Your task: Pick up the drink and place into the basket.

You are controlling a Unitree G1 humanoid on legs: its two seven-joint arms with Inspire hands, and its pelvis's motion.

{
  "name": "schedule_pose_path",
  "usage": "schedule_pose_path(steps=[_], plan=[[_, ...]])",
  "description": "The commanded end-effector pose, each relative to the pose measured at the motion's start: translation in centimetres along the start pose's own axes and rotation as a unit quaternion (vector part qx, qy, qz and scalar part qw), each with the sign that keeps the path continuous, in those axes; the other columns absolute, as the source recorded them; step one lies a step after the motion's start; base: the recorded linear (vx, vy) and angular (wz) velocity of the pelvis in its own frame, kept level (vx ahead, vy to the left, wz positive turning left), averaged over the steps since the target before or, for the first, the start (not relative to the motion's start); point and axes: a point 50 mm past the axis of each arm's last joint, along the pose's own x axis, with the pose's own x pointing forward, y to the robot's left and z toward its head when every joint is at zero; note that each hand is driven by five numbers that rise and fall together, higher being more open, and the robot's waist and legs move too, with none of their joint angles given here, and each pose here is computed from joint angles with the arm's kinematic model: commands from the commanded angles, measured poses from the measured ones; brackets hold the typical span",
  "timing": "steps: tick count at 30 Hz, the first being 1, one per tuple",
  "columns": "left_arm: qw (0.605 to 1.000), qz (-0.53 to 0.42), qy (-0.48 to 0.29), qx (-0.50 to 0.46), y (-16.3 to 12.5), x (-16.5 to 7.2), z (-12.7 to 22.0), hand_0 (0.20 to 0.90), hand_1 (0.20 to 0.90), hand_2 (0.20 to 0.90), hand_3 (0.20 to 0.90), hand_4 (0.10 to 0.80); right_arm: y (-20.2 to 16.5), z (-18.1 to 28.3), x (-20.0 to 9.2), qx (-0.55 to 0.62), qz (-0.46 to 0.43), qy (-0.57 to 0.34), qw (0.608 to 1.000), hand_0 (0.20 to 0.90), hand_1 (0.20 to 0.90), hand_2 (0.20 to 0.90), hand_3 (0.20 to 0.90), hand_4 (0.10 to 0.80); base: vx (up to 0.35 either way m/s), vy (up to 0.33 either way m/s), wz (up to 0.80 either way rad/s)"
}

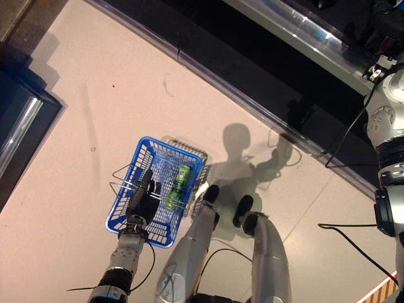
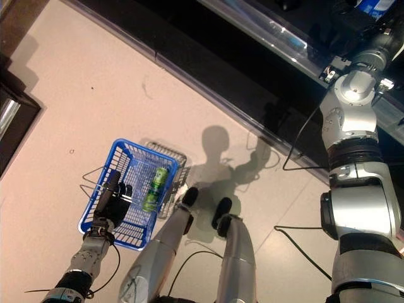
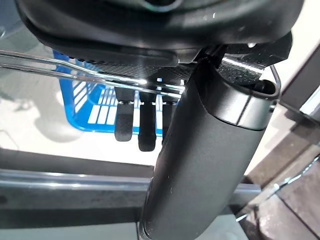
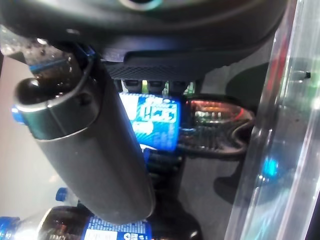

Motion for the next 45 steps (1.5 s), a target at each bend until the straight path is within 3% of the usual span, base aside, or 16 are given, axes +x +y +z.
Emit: schedule_pose_path(steps=[1,16,25,35,45], plan=[[0.989,-0.132,-0.055,0.029,-4.0,-0.3,3.9,0.300,0.300,0.300,0.200,0.100,-0.9,8.7,1.8,0.000,-0.013,-0.164,0.986,0.300,0.300,0.300,0.200,0.100,0.000,0.000,0.00],[0.991,-0.123,-0.034,0.040,-2.5,-1.5,4.9,0.300,0.300,0.300,0.200,0.100,-2.9,9.8,1.3,-0.033,-0.041,-0.240,0.969,0.300,0.300,0.300,0.200,0.100,0.006,-0.008,0.02],[0.992,-0.112,-0.045,0.043,-1.6,-2.4,5.7,0.300,0.300,0.300,0.200,0.100,-2.6,9.1,-2.7,-0.012,0.041,-0.305,0.951,0.300,0.300,0.300,0.200,0.100,0.009,-0.008,0.01],[0.993,-0.074,-0.066,0.057,-0.7,-2.5,5.9,0.300,0.300,0.300,0.200,0.100,-2.6,4.0,-7.7,0.011,0.144,-0.238,0.960,0.300,0.300,0.300,0.200,0.100,0.017,-0.030,0.01],[0.993,-0.036,-0.066,0.091,-0.5,-2.5,4.9,0.300,0.300,0.300,0.200,0.100,-3.7,-3.1,-12.8,0.004,0.245,-0.087,0.966,0.300,0.300,0.300,0.200,0.100,0.086,-0.020,-0.10]])
